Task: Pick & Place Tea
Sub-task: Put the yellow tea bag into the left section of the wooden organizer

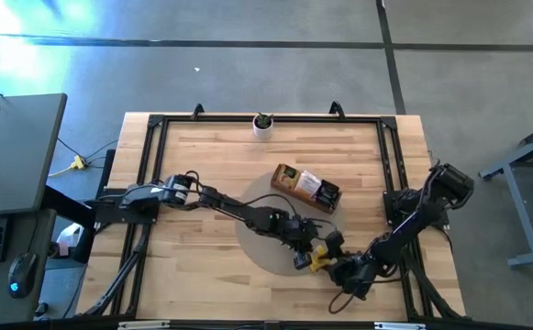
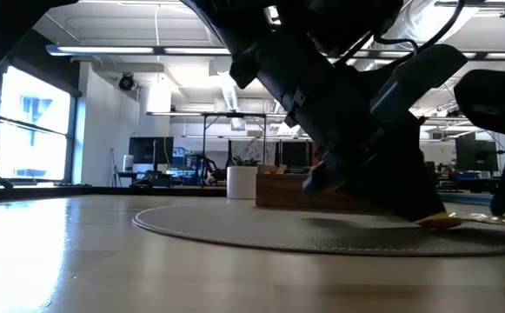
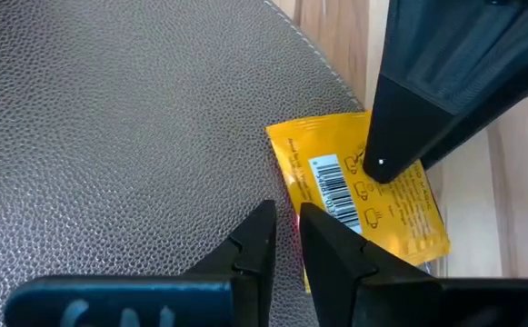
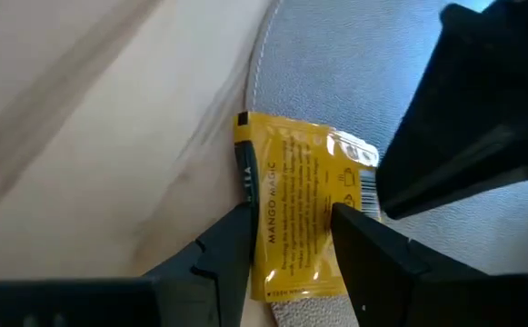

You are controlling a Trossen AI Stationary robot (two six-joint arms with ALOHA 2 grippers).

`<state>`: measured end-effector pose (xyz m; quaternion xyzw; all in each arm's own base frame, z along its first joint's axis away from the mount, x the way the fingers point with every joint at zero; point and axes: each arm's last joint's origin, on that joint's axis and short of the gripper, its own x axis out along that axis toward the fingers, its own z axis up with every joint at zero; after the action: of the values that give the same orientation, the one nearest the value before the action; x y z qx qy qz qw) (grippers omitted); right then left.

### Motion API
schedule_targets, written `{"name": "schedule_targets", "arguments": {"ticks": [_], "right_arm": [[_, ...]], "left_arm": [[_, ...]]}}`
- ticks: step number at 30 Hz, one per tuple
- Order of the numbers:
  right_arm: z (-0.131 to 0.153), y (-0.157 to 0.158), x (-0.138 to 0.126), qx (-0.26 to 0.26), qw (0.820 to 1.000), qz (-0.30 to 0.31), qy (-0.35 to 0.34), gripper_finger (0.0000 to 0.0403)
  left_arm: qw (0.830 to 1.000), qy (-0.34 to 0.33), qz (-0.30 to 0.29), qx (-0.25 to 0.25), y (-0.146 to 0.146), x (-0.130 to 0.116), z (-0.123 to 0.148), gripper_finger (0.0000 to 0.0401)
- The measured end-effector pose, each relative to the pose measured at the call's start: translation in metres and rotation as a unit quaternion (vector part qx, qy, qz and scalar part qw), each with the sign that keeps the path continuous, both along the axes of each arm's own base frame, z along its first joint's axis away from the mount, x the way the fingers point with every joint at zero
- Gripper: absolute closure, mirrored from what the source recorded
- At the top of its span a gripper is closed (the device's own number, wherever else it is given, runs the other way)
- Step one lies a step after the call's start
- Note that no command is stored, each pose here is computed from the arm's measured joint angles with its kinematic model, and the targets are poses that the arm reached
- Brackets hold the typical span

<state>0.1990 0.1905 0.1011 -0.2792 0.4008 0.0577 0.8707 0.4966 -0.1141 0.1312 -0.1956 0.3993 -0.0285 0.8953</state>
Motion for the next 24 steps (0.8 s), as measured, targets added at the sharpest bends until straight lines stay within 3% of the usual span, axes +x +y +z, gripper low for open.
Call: {"name": "schedule_targets", "arguments": {"ticks": [12, 24], "right_arm": [[0.009, 0.004, -0.003, -0.025, 0.998, -0.005, -0.058, 0.0276], [0.031, 0.006, -0.006, 0.027, 0.995, -0.019, -0.089, 0.0342]], "left_arm": [[1.0, 0.006, 0.011, -0.007, 0.001, 0.0, -0.001, 0.0343], [1.0, 0.007, 0.01, -0.008, 0.001, 0.0, -0.001, 0.0343]]}}
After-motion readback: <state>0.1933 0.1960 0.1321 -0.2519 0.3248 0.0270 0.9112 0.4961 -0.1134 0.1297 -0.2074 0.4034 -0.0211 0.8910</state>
